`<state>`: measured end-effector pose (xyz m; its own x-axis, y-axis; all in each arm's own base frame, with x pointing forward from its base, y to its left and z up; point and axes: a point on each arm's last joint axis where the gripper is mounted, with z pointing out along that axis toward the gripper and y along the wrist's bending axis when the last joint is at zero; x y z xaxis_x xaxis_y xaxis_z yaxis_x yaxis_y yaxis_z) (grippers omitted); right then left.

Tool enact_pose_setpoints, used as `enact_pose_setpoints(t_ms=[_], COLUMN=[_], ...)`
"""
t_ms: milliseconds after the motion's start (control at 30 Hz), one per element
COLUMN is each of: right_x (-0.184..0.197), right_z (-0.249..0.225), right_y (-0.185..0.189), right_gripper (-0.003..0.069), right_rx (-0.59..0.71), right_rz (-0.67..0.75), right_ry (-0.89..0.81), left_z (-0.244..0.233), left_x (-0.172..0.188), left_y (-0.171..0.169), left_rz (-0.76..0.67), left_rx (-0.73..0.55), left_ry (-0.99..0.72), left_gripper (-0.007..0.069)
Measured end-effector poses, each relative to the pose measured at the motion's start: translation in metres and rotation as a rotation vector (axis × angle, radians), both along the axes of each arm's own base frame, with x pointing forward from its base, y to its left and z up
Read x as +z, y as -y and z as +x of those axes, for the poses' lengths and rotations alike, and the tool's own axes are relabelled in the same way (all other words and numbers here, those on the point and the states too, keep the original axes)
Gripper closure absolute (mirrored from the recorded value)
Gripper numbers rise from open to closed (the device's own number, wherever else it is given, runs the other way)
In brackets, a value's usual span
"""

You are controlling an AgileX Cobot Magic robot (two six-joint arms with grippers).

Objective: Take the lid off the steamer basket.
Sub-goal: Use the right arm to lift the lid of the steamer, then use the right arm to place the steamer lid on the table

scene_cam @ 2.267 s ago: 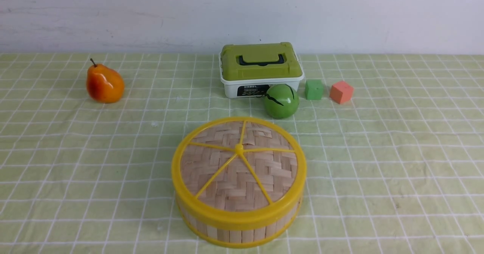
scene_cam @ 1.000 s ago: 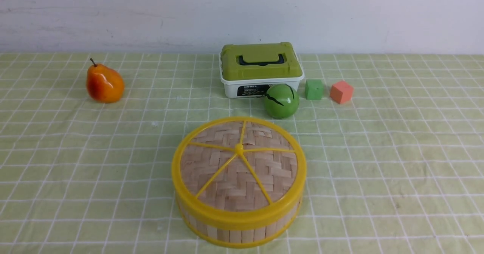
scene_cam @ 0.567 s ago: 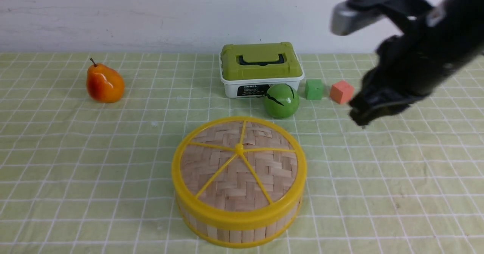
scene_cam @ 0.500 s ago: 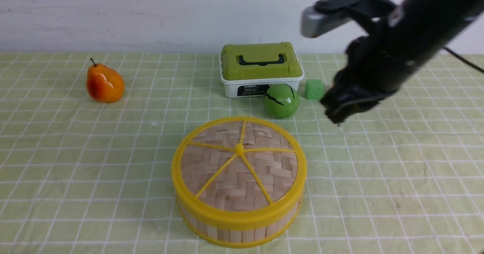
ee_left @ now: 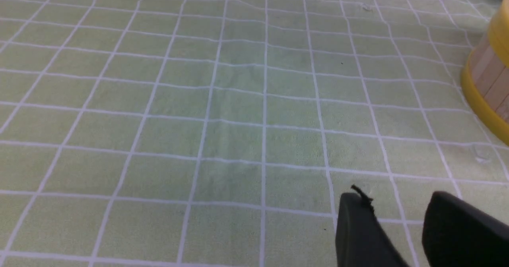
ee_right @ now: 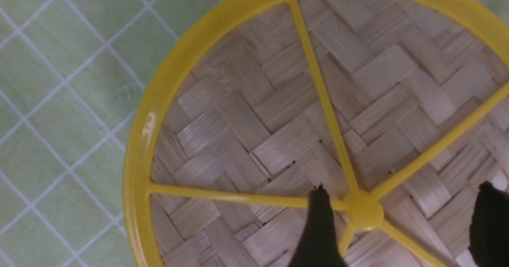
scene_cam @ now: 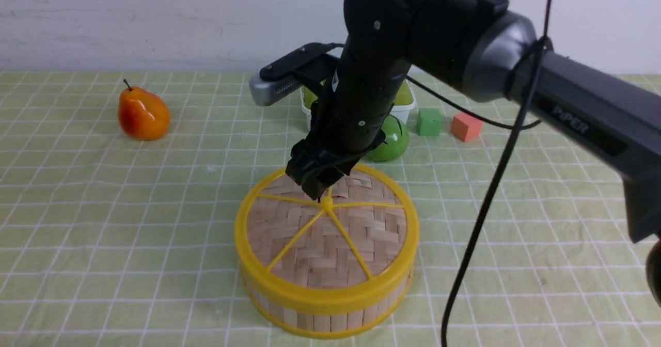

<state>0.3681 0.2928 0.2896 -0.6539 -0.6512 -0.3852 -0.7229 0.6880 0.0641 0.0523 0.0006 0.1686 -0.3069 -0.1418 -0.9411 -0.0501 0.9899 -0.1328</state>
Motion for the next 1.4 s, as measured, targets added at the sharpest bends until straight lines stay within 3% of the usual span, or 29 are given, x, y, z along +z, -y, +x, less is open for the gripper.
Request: enact_pose_setpoints(t_ms=[167,333,600,867,967,1000,1033,1167,1233,1400], right_x=[-0.016,-0.025,-0.026,-0.002,0.055,0.059,0.088,0.127,0.123,0.068], right_z=[0.005,0.007,0.006,0.001,-0.011,-0.012,-0.018,-0.032,-0.036,-0.041], right_y=[-0.003,-0.005,-0.006,0.0,0.026,0.027,0.046,0.107,0.138,0.198], right_gripper=[0.0216,0.0303,0.058,0.0578,0.0578,0.0578,0.0578,0.0578,0.0578,0.0578], right_rx=[-0.001,-0.001,0.0,-0.001,-0.03,-0.03,-0.058,-0.173,-0.244,-0.405], right_rz=[-0.027,-0.035,-0.022,-0.011,0.046,0.051,0.088,0.11,0.075,-0.027], right_ry=[-0.022,-0.04,-0.054,-0.002,0.113,0.12,0.174,0.239,0.213,0.048], left_z=[0.0,0.0,0.0,0.0,0.0,0.0,0.0,0.0,0.0,0.0], left_x=[0.0,0.0,0.0,0.0,0.0,0.0,0.0,0.0,0.0,0.0], left_y=[0.0,0.0,0.0,0.0,0.0,0.0,0.0,0.0,0.0,0.0], left_rz=[0.0,0.0,0.0,0.0,0.0,0.0,0.0,0.0,0.0,0.0], left_rx=[0.0,0.0,0.0,0.0,0.0,0.0,0.0,0.0,0.0,0.0], left_ry=[0.0,0.0,0.0,0.0,0.0,0.0,0.0,0.0,0.0,0.0], left_gripper=[0.0386,0.0386,0.0386,0.0386,0.0386,0.0386,0.0386,0.0386,0.0386,0.0386])
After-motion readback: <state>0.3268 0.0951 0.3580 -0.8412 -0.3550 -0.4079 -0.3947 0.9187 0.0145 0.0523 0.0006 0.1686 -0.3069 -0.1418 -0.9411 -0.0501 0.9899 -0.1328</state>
